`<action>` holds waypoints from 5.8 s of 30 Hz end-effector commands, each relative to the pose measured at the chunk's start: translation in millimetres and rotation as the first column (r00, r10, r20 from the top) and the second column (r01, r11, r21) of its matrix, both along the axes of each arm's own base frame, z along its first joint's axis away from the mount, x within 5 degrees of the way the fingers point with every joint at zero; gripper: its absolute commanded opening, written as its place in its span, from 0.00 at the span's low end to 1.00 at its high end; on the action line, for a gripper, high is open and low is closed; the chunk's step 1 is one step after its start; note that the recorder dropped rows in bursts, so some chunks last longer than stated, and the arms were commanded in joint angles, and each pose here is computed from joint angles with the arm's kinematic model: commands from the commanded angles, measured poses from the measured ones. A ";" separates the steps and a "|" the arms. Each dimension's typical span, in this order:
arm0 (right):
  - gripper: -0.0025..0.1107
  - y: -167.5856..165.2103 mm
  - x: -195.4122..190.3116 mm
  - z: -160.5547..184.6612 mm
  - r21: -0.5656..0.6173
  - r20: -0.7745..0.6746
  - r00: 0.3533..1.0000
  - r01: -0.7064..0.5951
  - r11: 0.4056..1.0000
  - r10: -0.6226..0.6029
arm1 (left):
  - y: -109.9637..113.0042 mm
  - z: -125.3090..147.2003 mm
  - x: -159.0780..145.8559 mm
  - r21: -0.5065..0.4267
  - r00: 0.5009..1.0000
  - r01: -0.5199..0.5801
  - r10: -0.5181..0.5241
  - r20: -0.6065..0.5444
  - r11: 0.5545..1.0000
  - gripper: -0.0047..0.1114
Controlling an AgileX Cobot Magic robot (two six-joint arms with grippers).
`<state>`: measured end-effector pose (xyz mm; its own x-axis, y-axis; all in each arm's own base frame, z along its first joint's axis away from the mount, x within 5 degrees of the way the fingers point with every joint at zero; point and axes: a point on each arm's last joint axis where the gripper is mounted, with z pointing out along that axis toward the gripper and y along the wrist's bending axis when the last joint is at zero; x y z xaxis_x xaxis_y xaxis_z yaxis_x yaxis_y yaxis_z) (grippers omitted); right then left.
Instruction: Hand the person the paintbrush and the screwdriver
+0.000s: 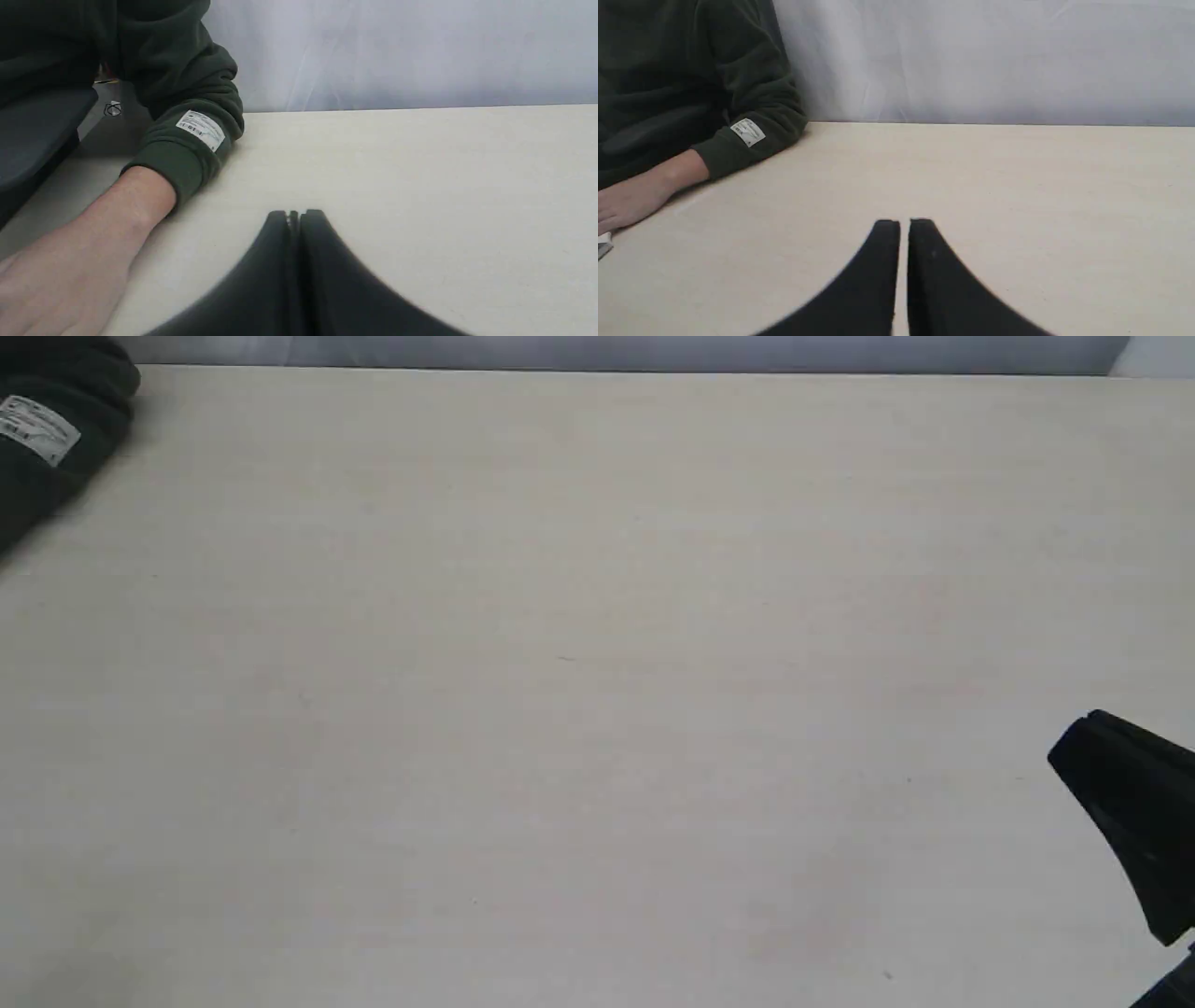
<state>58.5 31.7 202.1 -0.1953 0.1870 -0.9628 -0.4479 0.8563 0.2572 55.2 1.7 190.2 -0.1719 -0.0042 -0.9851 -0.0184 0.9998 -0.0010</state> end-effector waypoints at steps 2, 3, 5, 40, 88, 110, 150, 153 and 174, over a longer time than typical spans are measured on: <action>0.06 -0.4 -0.1 -1.2 0.012 -0.011 1.000 0.005 1.000 -0.005 | -0.5 0.4 0.1 -0.003 1.000 0.007 -0.007 0.011 1.000 0.04; 0.06 -0.4 -0.1 -1.2 0.012 -0.011 1.000 0.005 1.000 -0.005 | -0.5 0.4 0.1 -0.003 1.000 0.007 -0.007 0.011 1.000 0.04; 0.06 -0.4 -0.1 -1.2 0.012 -0.011 1.000 0.005 1.000 -0.005 | -0.5 0.4 0.1 -0.003 1.000 0.007 -0.007 0.011 1.000 0.04; 0.06 -38.3 -3.0 -10.9 -0.181 0.016 0.870 0.488 0.854 -0.494 | -0.5 0.4 0.1 -0.006 1.000 0.007 -0.007 0.011 1.000 0.04; 0.06 -30.6 -5.1 -20.3 -0.362 -0.007 0.923 0.356 0.861 -0.384 | -0.5 0.4 0.1 -0.005 1.000 0.007 -0.007 0.011 1.000 0.04; 0.06 -29.4 -5.2 -20.3 -0.344 -0.016 0.926 0.348 0.872 -0.376 | -0.5 0.4 0.1 -0.005 1.000 0.007 -0.007 0.011 1.000 0.04; 0.06 -29.1 -5.2 -20.3 -0.351 -0.013 0.929 0.343 0.871 -0.371 | -0.5 0.4 0.1 -0.006 1.000 0.007 -0.007 0.011 1.000 0.04; 0.06 -29.1 -5.2 -20.3 -0.351 -0.013 0.929 0.343 0.871 -0.371 | -0.5 0.4 0.1 -0.006 1.000 0.007 -0.007 0.011 1.000 0.04; 0.06 -29.1 -5.2 -20.3 -0.351 -0.013 0.929 0.343 0.871 -0.371 | -0.5 0.6 0.1 -0.006 1.000 0.007 -0.007 0.013 1.000 0.04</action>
<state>53.6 2.7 182.2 -0.2583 -0.0734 -0.9633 -0.0875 0.9948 -0.0523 55.2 1.7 190.2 -0.1719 -0.0042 -0.9851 -0.0184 0.9998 -0.0010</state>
